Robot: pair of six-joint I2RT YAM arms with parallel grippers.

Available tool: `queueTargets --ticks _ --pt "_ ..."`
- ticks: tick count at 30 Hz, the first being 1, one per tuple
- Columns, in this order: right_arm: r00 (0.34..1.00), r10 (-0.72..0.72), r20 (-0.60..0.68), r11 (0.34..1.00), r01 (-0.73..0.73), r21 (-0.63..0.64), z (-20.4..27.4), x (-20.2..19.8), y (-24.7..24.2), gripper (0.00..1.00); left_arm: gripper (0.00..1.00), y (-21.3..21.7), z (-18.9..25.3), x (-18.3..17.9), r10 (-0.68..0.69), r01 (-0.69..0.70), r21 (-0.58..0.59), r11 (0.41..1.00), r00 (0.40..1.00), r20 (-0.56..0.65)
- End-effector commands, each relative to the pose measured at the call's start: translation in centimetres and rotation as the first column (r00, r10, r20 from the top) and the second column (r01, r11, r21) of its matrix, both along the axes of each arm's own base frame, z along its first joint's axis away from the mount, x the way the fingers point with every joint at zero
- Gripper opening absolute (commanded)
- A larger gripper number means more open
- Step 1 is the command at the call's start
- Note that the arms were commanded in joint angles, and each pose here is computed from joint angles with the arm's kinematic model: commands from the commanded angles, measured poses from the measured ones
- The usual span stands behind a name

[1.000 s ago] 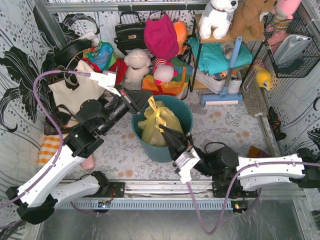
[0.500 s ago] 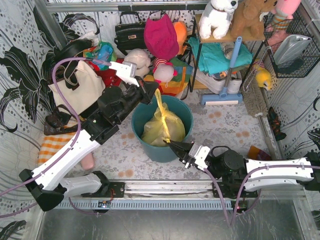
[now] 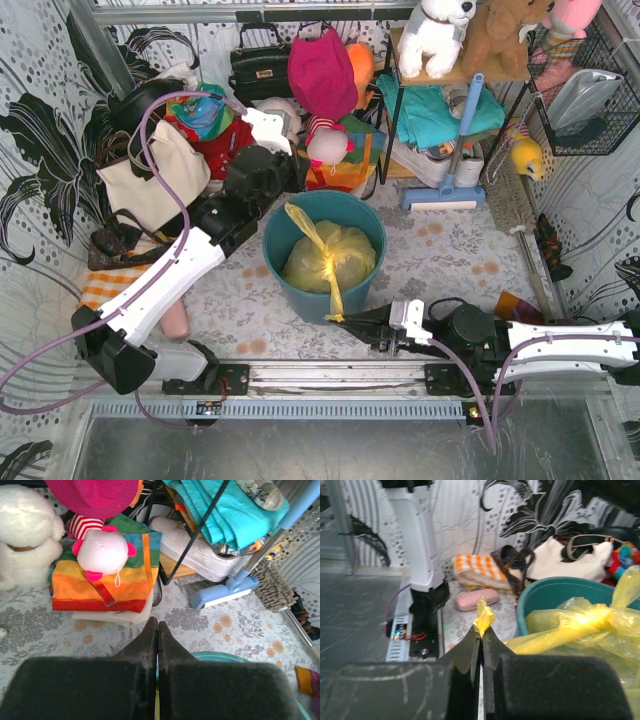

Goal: Tie the trash bag

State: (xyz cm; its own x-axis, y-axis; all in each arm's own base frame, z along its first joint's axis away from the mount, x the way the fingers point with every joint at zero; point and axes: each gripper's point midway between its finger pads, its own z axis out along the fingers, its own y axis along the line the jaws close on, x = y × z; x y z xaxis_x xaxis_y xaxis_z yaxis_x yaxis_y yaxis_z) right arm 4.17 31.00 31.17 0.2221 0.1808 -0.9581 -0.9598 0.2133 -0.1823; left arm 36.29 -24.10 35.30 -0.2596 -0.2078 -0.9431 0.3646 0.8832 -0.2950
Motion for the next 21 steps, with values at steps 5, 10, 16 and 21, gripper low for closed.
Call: queueTargets --ticks 5,10,16,21 --pt "0.997 0.076 -0.021 0.997 -0.077 -0.023 -0.6 -1.4 0.2 0.00 0.00 0.3 1.4 1.6 -0.017 0.017 -0.045 0.999 1.000 -0.005" --pt "0.998 -0.055 0.011 0.998 0.055 0.032 0.8 0.9 -0.5 0.00 0.17 0.9 3.8 -0.8 -0.050 0.048 -0.104 0.993 0.999 -0.021" --pt "0.994 -0.097 0.047 0.994 0.094 0.061 1.8 1.6 -0.4 0.00 0.39 2.6 4.1 -5.7 -0.094 0.079 -0.140 0.987 0.990 -0.104" --pt "0.993 -0.103 0.060 0.993 0.100 0.058 2.1 1.7 -0.2 0.00 0.45 1.7 4.0 -9.2 -0.207 0.158 -0.254 0.954 0.962 -0.177"
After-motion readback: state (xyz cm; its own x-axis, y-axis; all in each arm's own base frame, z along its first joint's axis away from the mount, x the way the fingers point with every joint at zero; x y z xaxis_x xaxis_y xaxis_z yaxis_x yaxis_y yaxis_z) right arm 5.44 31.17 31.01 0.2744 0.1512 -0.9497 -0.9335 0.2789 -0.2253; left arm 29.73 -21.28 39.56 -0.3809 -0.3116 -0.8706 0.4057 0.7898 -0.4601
